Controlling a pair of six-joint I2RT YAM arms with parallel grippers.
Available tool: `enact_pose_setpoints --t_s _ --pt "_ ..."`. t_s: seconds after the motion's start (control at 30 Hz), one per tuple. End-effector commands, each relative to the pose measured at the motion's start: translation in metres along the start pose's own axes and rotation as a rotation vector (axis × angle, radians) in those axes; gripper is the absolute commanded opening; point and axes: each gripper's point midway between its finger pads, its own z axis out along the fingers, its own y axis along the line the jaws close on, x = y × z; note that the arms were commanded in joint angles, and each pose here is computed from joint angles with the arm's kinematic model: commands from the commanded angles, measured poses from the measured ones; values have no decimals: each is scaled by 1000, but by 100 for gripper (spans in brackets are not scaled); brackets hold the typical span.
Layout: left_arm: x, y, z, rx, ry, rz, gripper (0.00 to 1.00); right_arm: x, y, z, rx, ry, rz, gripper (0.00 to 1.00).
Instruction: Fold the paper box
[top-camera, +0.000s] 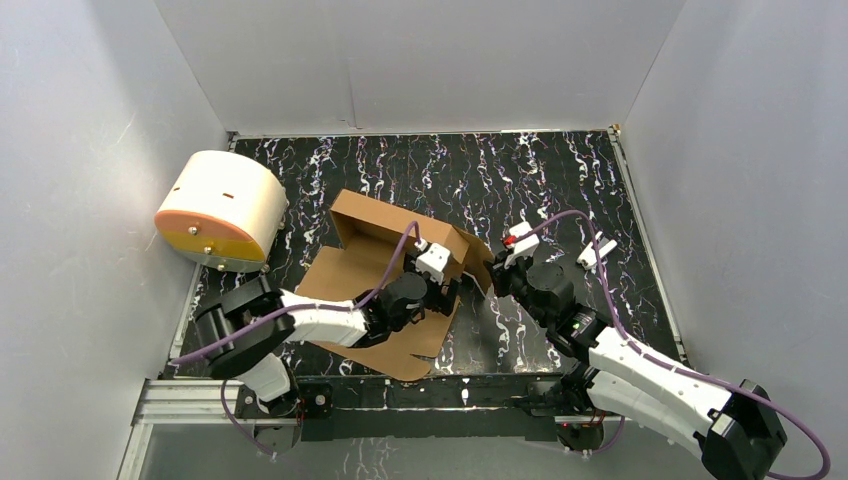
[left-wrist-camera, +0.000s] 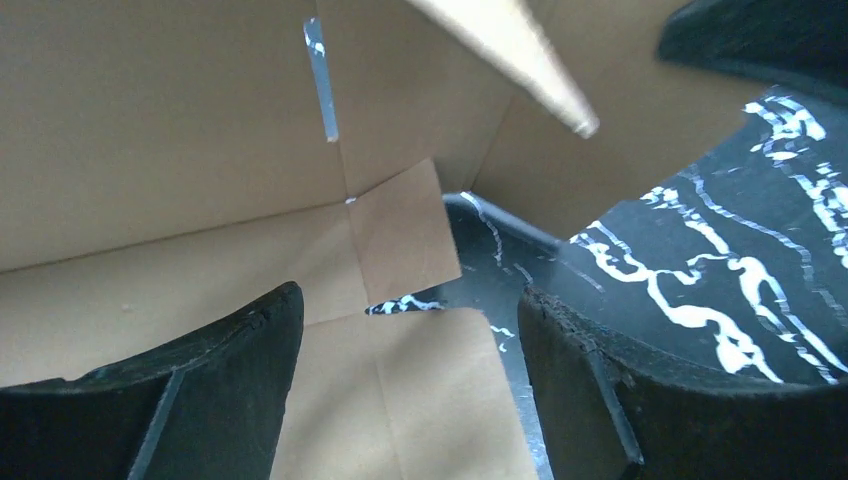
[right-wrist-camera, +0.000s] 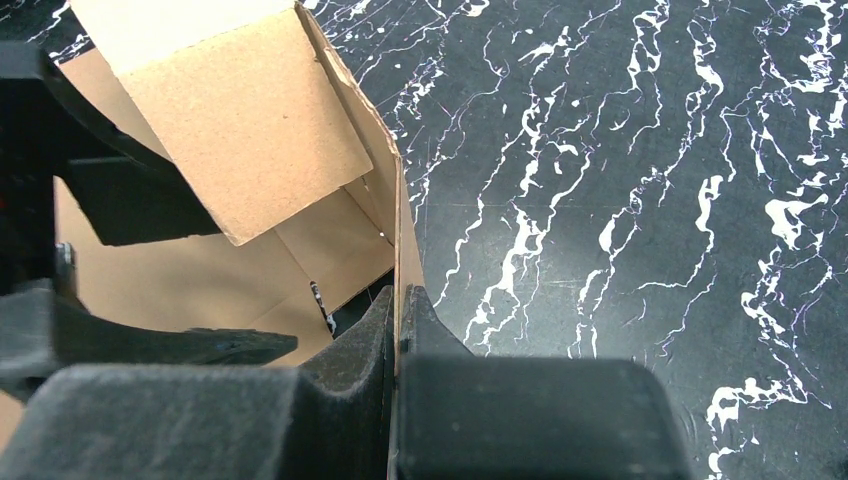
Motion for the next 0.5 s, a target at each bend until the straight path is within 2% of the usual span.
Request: enact_pose_setpoints --t_s 0.0,0.27,0.47 --pt "-6 8 14 -79 -82 -35 77 -28 7 0 -33 -107 45 2" --pt "8 10 35 -122 -112 -14 79 -22 8 1 -39 -99 41 2" --pt "10 28 42 -241 -146 -9 78 -22 6 0 -31 -94 32 2"
